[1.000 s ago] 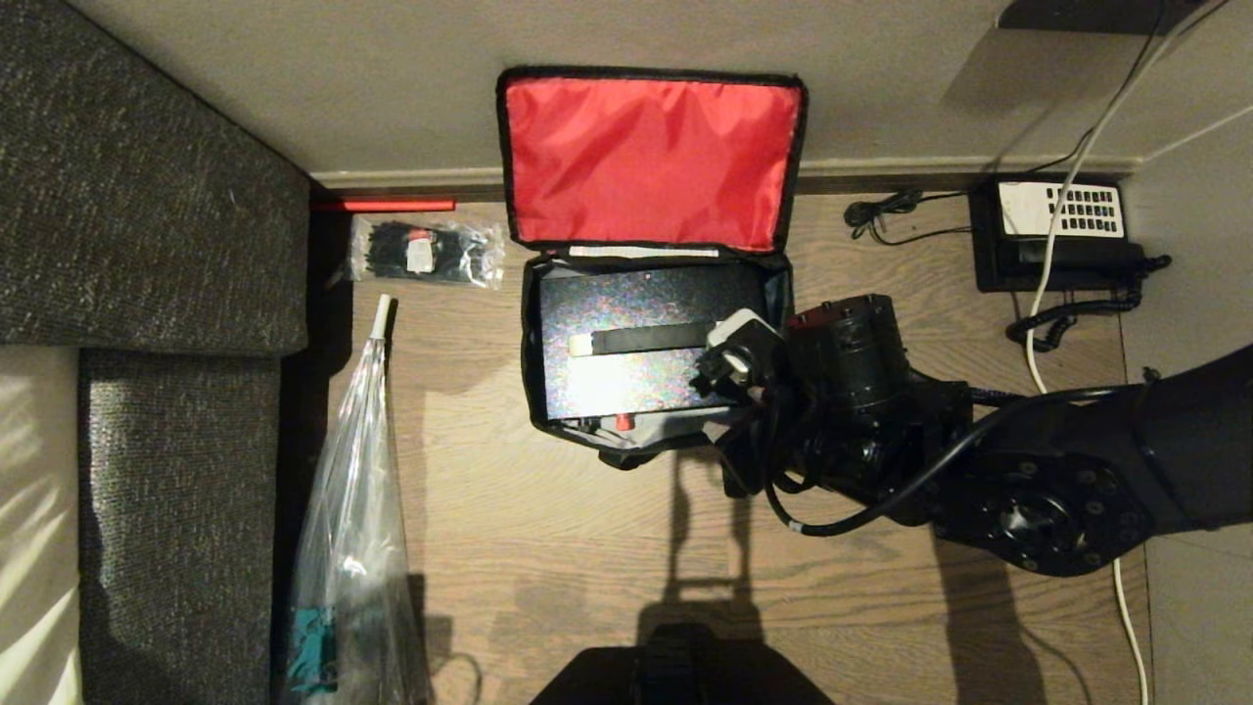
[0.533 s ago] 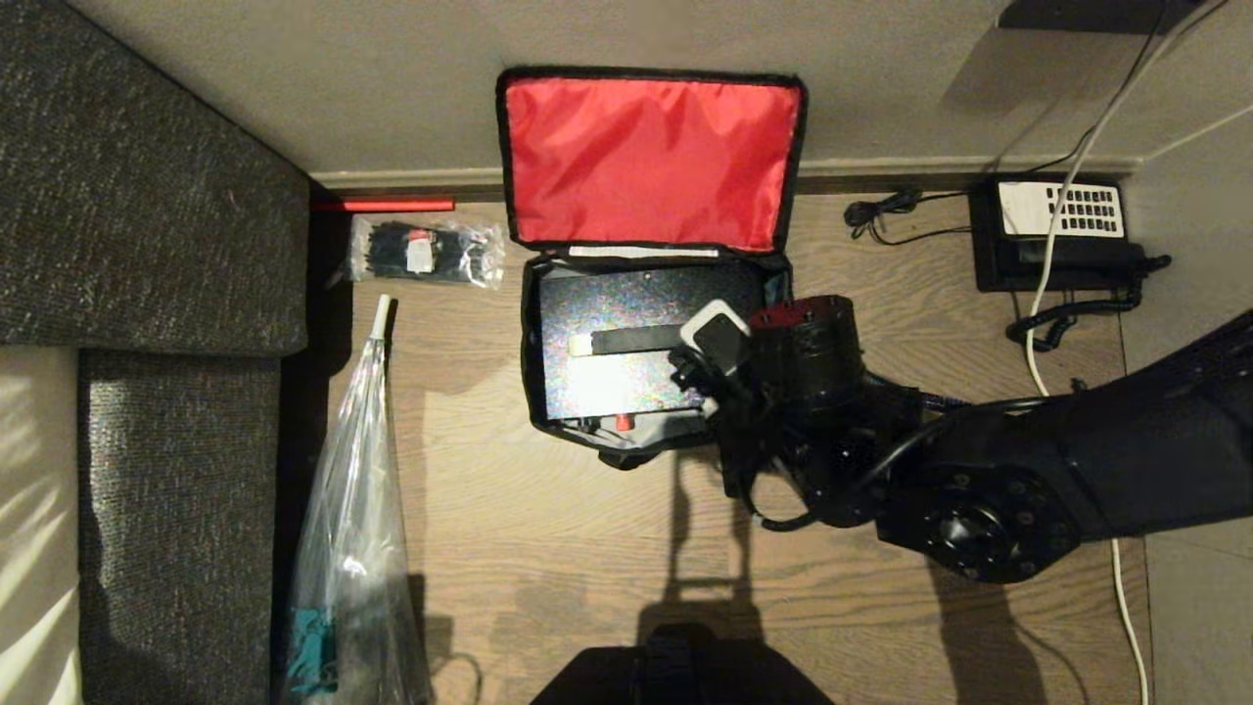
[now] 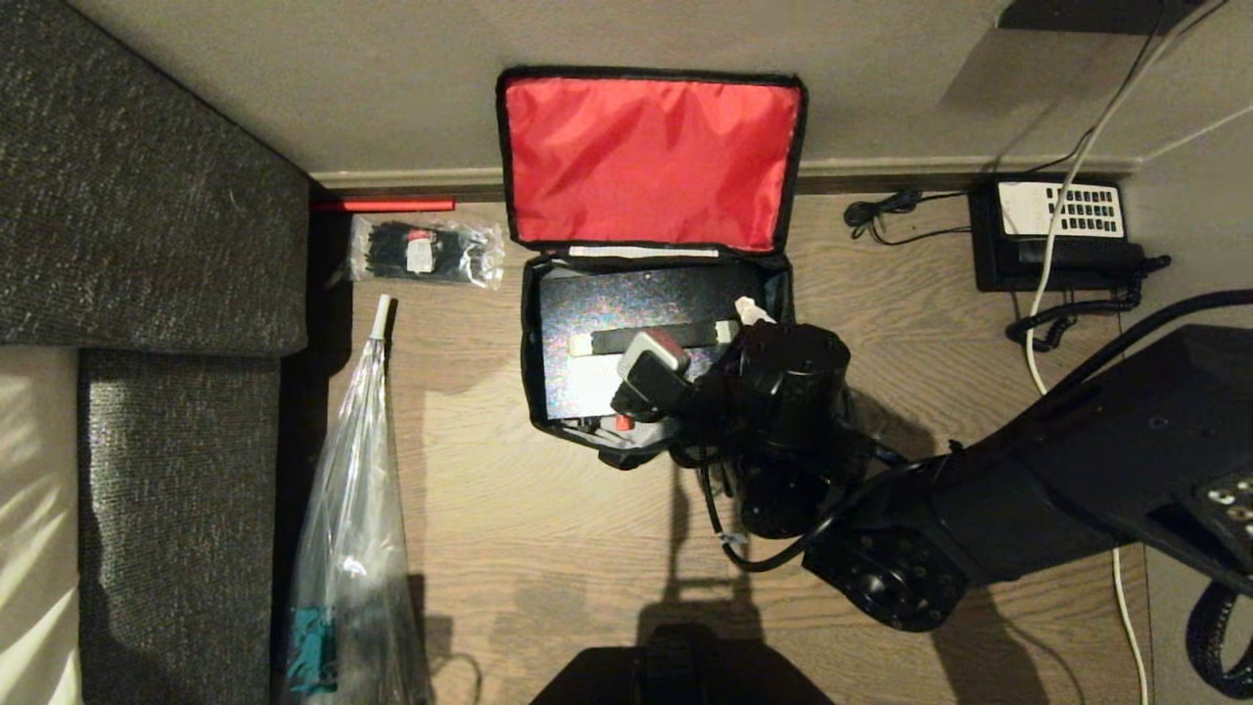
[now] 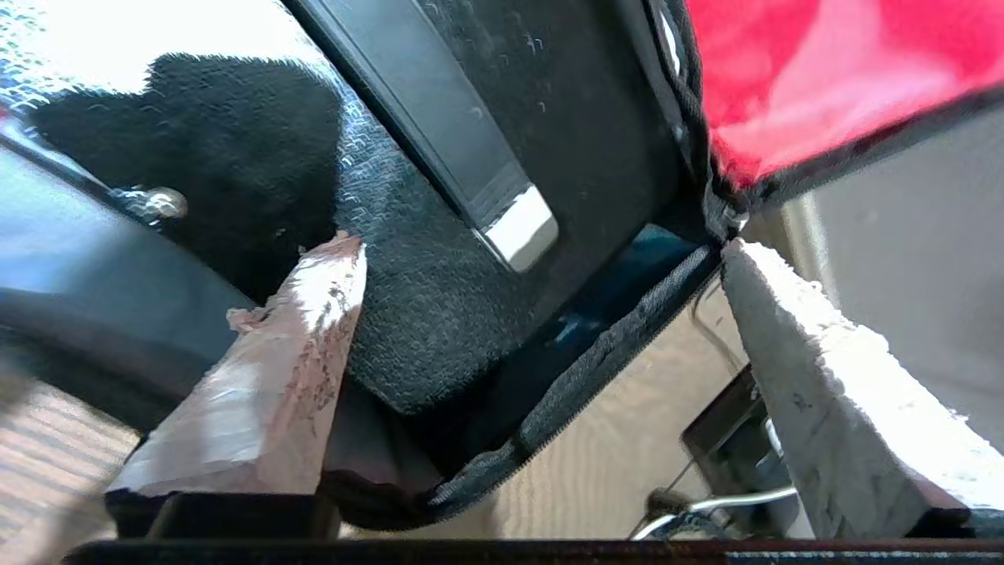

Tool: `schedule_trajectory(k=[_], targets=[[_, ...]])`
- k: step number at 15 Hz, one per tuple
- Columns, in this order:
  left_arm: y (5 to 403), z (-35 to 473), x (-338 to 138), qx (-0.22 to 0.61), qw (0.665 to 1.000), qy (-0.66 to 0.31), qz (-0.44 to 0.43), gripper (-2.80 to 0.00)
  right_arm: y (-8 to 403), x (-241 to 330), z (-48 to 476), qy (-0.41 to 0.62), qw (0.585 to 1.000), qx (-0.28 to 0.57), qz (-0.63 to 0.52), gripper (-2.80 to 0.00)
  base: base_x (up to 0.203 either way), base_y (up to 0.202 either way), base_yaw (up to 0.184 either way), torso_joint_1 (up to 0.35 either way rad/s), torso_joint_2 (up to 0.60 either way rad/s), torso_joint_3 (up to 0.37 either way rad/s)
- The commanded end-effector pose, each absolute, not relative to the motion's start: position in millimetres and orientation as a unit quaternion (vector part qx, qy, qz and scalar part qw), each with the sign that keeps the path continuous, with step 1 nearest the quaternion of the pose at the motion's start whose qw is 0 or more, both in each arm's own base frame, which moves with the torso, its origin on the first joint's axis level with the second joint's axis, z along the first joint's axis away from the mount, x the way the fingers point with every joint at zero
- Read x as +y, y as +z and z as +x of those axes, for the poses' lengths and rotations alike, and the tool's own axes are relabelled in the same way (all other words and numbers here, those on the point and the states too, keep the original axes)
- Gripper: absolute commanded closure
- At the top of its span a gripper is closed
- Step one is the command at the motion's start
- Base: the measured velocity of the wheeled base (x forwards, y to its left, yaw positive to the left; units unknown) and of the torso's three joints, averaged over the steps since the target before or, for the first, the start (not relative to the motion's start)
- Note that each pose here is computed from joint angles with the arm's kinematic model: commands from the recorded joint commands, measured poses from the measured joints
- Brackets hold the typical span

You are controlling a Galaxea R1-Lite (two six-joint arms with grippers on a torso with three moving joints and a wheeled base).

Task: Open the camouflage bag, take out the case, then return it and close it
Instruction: Grip the handle

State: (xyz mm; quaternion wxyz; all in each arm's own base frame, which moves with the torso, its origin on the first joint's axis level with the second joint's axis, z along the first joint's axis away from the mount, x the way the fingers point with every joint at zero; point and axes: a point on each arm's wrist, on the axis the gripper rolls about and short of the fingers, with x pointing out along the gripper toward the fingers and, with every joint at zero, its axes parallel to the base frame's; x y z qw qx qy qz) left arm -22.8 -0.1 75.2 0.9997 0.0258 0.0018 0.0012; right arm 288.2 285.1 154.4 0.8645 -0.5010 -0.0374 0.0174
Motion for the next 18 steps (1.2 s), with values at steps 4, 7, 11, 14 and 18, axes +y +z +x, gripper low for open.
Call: schedule_trajectory(k=[4, 7, 11, 14, 18], targets=[[75, -23, 0, 0.002, 1.0, 0.001, 0.026, 0.0, 124, 293, 289, 0.054, 0.83, -0.061, -0.552, -2.8, 0.0, 0.0, 0.0, 0.0, 0.0, 0.0], [74, -23, 0, 0.002, 1.0, 0.001, 0.025, 0.0, 122, 300, 293, 0.091, 0.808, -0.108, -0.572, -2.8, 0.0, 0.0, 0.0, 0.0, 0.0, 0.0], [74, -23, 0, 0.002, 1.0, 0.001, 0.026, 0.0, 125, 296, 309, 0.101, 0.781, -0.142, -0.599, -2.8, 0.0, 0.0, 0.0, 0.0, 0.0, 0.0], [75, -23, 0, 0.002, 1.0, 0.001, 0.026, 0.0, 136, 283, 326, 0.068, 0.755, -0.178, -0.628, -2.8, 0.0, 0.0, 0.0, 0.0, 0.0, 0.0], [74, -23, 0, 0.002, 1.0, 0.001, 0.026, 0.0, 138, 274, 340, 0.034, 0.758, -0.195, -0.621, -2.8, 0.0, 0.0, 0.0, 0.0, 0.0, 0.0]])
